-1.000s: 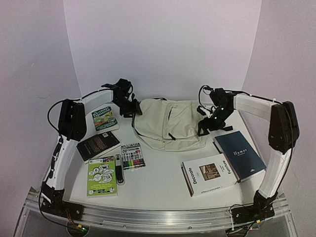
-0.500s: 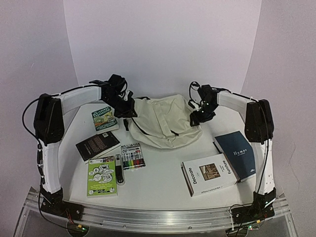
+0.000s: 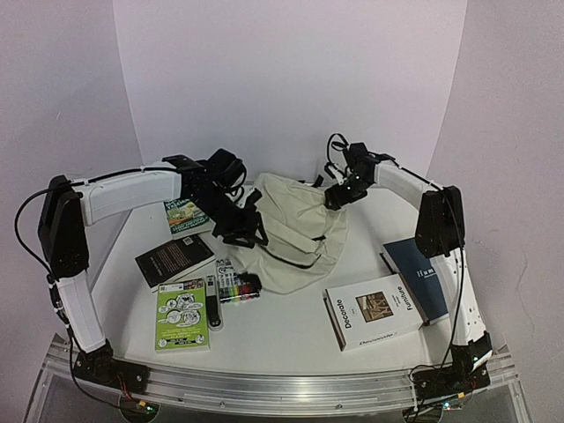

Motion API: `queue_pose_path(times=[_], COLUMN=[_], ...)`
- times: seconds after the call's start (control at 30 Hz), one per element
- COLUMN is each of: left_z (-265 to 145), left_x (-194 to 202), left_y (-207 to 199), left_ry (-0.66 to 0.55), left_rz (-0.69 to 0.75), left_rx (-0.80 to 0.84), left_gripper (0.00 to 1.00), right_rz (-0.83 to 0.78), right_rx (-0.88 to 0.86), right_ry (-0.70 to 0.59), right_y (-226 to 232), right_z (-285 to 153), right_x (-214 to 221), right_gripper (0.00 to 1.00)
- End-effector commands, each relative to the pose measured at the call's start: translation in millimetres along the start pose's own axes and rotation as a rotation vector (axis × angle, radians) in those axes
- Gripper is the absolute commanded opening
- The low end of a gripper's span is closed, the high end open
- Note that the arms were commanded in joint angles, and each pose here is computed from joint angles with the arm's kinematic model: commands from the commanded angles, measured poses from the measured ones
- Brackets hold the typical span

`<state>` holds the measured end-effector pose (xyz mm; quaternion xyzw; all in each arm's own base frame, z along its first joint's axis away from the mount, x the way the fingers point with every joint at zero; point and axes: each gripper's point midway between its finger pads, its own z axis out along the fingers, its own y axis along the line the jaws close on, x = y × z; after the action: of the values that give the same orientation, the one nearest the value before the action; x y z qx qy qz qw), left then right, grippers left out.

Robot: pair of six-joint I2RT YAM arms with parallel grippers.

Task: Pack the student bag
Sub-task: Adjust the student bag at the center of the board.

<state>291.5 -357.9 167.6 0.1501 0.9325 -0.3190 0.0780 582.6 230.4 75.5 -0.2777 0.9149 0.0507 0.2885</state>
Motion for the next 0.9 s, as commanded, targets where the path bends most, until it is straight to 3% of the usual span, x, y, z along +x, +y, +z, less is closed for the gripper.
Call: queue_pose_path(times=[0.0,0.07,0.2,0.37,0.53,0.77,0.87], left_z=[-47,-72,-100,-91,-68,-21,-12], left_x=[-22,-43,-77,-103,-126,-125,-116], left_y=[-7,12,63,115,136,146,141], left_ry=[-0.134,-0.215,-0.328,-0.302,-0.271,-0.145,-0.113], left_rz=[0.006,-0.057,-0.157,-0.244,-0.253,-0.265,-0.261], left_rx=[0.022,0.025,-0.042,-0.109,-0.089,-0.016,0.005], left_gripper=[0.61,0.68,0.72,0.73,0.66,0.57,0.45], right_rz=[-0.060,-0.063,-0.022,0.023,-0.037,-0.044,-0.036], right_rx=[0.034,0.031,-0.078,-0.256,-0.309,-0.302,-0.310], right_ry=[-0.099,-0.109,-0.096,-0.037,0.091,0.226,0.261], right_y=[-9,-7,18,71,115,121,123], right_z=[-59,-81,-118,-135,-116,-74,-56], right_x=[-33,-33,-19,13,60,103,112], right_gripper=[0.93,0.98,0.98,0.98,0.98,0.98,0.98])
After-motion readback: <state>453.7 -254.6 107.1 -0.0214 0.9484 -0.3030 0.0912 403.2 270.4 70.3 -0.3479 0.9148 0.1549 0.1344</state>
